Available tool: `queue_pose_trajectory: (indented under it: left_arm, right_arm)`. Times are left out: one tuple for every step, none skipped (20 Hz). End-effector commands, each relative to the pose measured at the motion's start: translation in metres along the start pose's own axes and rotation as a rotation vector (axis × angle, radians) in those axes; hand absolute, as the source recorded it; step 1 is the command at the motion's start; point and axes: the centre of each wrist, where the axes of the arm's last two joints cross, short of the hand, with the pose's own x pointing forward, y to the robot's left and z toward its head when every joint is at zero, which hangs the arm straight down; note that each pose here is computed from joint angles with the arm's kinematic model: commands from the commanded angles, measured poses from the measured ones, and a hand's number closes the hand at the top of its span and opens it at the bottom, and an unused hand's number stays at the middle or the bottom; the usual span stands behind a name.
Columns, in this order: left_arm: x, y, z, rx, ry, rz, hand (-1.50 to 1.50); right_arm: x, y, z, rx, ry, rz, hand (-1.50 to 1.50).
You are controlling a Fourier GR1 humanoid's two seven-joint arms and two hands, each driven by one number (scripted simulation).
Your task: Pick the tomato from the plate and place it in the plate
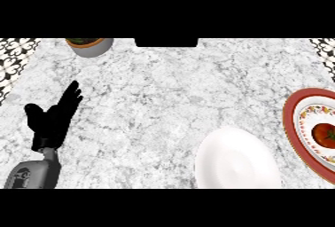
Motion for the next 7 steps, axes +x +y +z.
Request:
queue_pose_trajectory:
  left_arm:
    - [0.015, -0.007, -0.007, -0.001, -0.013, 0.008, 0.00]
    - [0.003, -0.010, -0.002, 0.008, -0.009, 0.000, 0.00]
    - [0.000, -0.007, 0.000, -0.010, -0.017, 0.010, 0.00]
    - [0.004, -0.007, -0.006, -0.004, -0.008, -0.011, 0.00]
    - [0.005, -0.004, -0.008, 0.002, -0.008, -0.001, 0.00]
    - [0.001, -0.015, -0.010, 0.010, -0.022, 0.008, 0.00]
    - [-0.004, 0.004, -0.002, -0.006, 0.007, -0.007, 0.00]
  right_arm:
    - [0.010, -0.020, 0.007, 0.110, -0.116, -0.110, -1.50]
    - [-0.008, -0.002, 0.007, 0.097, -0.101, -0.094, -1.50]
    - [-0.009, -0.004, 0.011, 0.090, -0.123, -0.090, -1.50]
    - [0.005, -0.018, 0.010, 0.117, -0.100, -0.094, -1.50]
    - [-0.007, -0.012, 0.018, 0.100, -0.090, -0.069, -1.50]
    - [-0.010, -0.006, 0.015, 0.117, -0.083, -0.061, -1.50]
    - [0.001, -0.019, 0.017, 0.108, -0.086, -0.066, -1.50]
